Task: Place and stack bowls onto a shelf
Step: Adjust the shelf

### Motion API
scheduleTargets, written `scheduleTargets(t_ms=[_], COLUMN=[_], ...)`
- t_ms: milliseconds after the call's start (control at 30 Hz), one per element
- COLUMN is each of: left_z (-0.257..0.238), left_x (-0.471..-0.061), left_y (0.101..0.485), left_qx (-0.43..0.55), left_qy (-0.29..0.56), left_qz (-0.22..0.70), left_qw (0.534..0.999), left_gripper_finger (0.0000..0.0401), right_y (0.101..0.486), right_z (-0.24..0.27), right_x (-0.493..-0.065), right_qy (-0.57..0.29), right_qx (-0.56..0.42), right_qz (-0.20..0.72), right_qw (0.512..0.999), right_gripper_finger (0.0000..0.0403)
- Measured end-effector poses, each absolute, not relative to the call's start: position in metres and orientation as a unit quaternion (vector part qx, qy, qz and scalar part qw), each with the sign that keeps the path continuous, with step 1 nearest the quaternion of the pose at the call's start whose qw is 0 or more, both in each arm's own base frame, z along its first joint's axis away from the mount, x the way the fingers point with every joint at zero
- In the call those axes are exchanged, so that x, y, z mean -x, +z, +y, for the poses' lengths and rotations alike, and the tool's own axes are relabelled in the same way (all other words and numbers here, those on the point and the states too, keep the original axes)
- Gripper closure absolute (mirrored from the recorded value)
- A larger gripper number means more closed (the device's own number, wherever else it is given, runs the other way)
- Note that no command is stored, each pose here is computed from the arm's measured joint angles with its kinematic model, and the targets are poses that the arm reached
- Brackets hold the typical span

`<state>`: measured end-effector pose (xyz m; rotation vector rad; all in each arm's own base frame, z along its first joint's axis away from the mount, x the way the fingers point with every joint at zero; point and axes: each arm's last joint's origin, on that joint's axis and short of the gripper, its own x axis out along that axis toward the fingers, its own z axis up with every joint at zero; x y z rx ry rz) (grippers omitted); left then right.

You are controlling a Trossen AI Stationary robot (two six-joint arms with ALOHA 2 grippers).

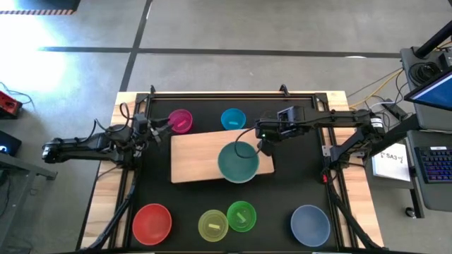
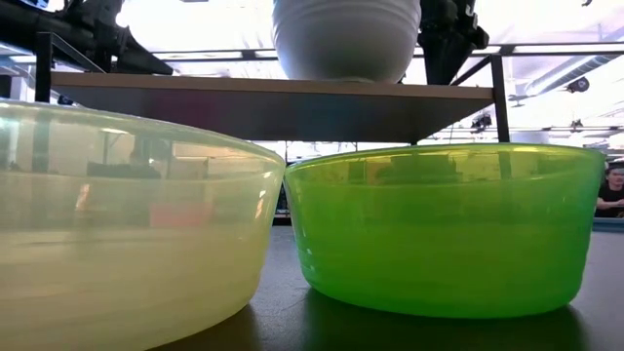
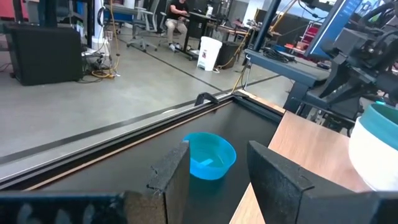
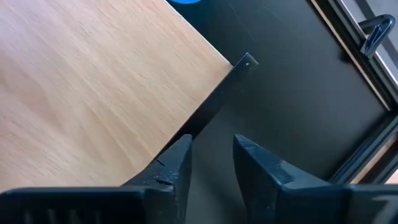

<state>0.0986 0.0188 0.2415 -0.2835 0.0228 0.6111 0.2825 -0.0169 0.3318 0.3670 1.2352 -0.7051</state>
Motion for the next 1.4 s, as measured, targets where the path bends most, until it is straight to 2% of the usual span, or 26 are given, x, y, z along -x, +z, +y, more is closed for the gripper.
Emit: scheduleTargets(t_ms=[200, 433, 733, 1133, 1400], left_z=[0.019, 0.019, 0.019, 0.019, 0.019], left_x=[-0.099, -0.098, -0.098, -0.098, -0.098], left_y=[0.241, 0.240, 0.240, 0.240, 0.240], left_qx=[0.135, 0.133, 0.133, 0.129, 0.128], left_qy=[0.300, 0.301, 0.301, 0.301, 0.298], left_qz=[0.014, 0.019, 0.019, 0.021, 0.022], left_qw=[0.944, 0.944, 0.944, 0.945, 0.946], left_gripper_finger=[0.0259, 0.0259, 0.0259, 0.0259, 0.0259], right_y=[0.331, 0.320, 0.305, 0.307, 0.307], right_z=[-0.017, -0.016, -0.016, -0.016, -0.015], right_x=[-0.286, -0.286, -0.288, -0.287, -0.287], right_qy=[-0.319, -0.320, -0.324, -0.337, -0.338], right_qx=[-0.187, -0.192, -0.196, -0.226, -0.238], right_qz=[0.549, 0.557, 0.557, 0.549, 0.549], right_qw=[0.749, 0.742, 0.739, 0.730, 0.727], right_gripper_finger=[0.0258, 0.0248, 0.0270, 0.0328, 0.0336])
